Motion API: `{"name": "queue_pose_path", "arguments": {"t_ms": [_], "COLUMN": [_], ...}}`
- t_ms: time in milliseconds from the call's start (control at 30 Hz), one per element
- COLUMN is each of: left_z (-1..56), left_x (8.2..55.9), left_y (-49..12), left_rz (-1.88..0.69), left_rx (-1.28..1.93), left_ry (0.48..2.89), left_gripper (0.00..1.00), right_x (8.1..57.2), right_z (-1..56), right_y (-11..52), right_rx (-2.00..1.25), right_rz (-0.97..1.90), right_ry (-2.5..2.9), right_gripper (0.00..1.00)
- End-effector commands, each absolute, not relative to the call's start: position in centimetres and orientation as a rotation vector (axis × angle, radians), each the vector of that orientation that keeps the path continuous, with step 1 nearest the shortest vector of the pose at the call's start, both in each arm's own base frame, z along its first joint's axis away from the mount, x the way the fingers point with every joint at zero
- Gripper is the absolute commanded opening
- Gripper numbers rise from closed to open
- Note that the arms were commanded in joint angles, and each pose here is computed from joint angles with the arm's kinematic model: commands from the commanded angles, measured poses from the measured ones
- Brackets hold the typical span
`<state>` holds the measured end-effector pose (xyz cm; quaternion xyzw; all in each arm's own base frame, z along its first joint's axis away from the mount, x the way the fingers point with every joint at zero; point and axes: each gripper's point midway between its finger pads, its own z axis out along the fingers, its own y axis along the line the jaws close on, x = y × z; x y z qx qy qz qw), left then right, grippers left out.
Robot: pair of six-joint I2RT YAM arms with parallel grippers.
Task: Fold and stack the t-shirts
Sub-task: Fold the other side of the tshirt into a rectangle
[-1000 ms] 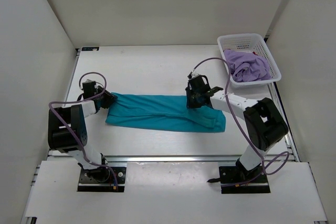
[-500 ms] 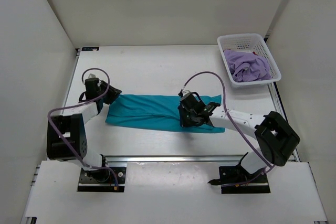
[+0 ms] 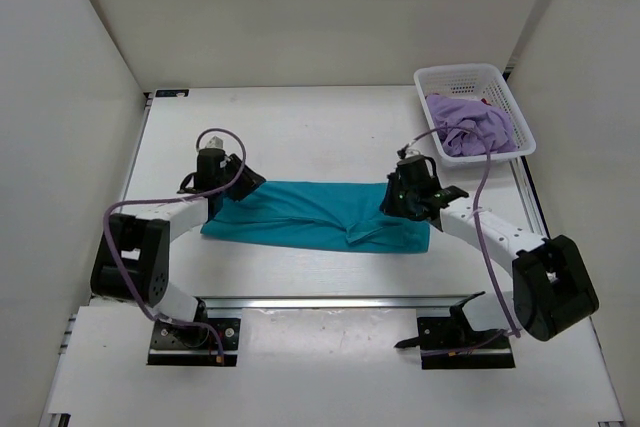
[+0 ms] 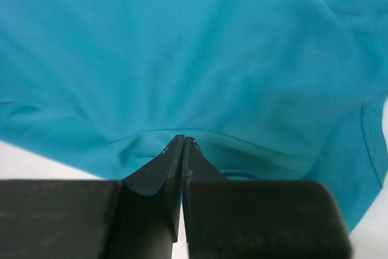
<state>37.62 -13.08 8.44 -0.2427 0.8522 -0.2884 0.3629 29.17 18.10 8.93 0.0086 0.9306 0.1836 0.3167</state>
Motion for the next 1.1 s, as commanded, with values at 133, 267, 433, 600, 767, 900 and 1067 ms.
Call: {"name": "queue_pose_path", "arguments": {"t_ms": [133, 267, 433, 600, 767, 900, 1067], "left_z": [5.0, 4.4, 4.9, 7.0, 8.7, 7.1, 4.0], "left_x": [37.3, 37.3, 37.5, 37.4, 37.3, 36.7, 35.2], "left_y": [-9.2, -6.6, -6.5, -8.2, -11.6, -13.8, -11.6], "left_rz": [-0.809, -0.799, -0.787, -0.786, -0.740, -0.818, -0.883], "left_rx": [-0.850, -0.960, -0.955, -0.858, -0.698, -0.680, -0.833], "left_ry": [2.184, 2.136, 2.124, 2.103, 2.127, 2.205, 2.217], "left_gripper": [0.43, 0.43, 0.43, 0.43, 0.43, 0.43, 0.43], "right_x": [24.6, 22.4, 21.2, 22.8, 27.8, 29.9, 25.4], "right_z": [3.7, 3.2, 4.6, 6.5, 9.2, 8.1, 4.3], "right_y": [16.3, 16.4, 18.1, 18.2, 17.2, 16.3, 16.7], "right_rx": [0.100, 0.063, 0.005, 0.018, 0.102, 0.154, 0.159], "right_rz": [0.499, 0.470, 0.530, 0.548, 0.589, 0.546, 0.544], "right_ry": [2.550, 2.576, 2.547, 2.498, 2.389, 2.410, 2.504], "right_gripper": [0.00, 0.00, 0.00, 0.02, 0.00, 0.00, 0.00]}}
